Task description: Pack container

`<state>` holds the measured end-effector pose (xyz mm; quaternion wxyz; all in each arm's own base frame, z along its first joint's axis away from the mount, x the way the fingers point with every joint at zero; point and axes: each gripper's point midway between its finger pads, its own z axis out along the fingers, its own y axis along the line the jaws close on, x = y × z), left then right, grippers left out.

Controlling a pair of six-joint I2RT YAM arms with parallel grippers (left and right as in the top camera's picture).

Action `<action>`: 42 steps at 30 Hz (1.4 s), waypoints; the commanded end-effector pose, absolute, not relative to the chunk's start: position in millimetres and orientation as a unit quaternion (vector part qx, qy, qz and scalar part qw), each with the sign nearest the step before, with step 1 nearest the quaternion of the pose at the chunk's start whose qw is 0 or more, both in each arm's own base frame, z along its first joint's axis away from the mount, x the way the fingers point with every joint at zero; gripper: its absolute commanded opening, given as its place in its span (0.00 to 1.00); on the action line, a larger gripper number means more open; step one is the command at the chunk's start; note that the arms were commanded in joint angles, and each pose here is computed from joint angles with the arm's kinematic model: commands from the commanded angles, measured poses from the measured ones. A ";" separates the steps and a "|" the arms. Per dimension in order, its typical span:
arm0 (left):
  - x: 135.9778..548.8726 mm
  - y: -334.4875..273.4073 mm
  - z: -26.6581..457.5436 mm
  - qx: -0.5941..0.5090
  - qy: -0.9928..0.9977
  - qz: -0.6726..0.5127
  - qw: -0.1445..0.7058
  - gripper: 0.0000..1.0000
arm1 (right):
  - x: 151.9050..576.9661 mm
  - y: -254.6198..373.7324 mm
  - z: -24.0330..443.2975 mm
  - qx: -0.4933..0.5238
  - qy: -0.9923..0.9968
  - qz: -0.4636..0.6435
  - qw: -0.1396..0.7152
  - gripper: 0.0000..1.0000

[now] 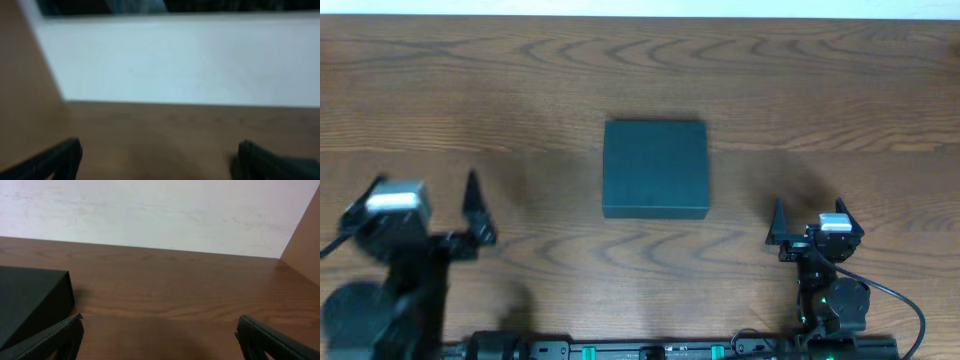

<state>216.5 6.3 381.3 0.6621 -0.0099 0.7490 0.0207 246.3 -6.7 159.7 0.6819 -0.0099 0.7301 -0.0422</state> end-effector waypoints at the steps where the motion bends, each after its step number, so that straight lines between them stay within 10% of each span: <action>1: 247.5 -7.8 328.5 -0.016 0.760 -0.037 0.649 0.98 | 246.0 -11.0 159.0 -0.007 0.730 -0.054 0.682 0.99; 22: 235.0 20.7 229.7 -0.086 0.671 0.001 0.736 0.98 | 246.0 -11.0 159.0 -0.007 0.730 -0.054 0.682 0.99; 42: 242.6 20.8 138.4 -0.064 0.754 0.032 0.652 0.98 | 246.0 -11.0 159.0 -0.007 0.730 -0.054 0.682 0.99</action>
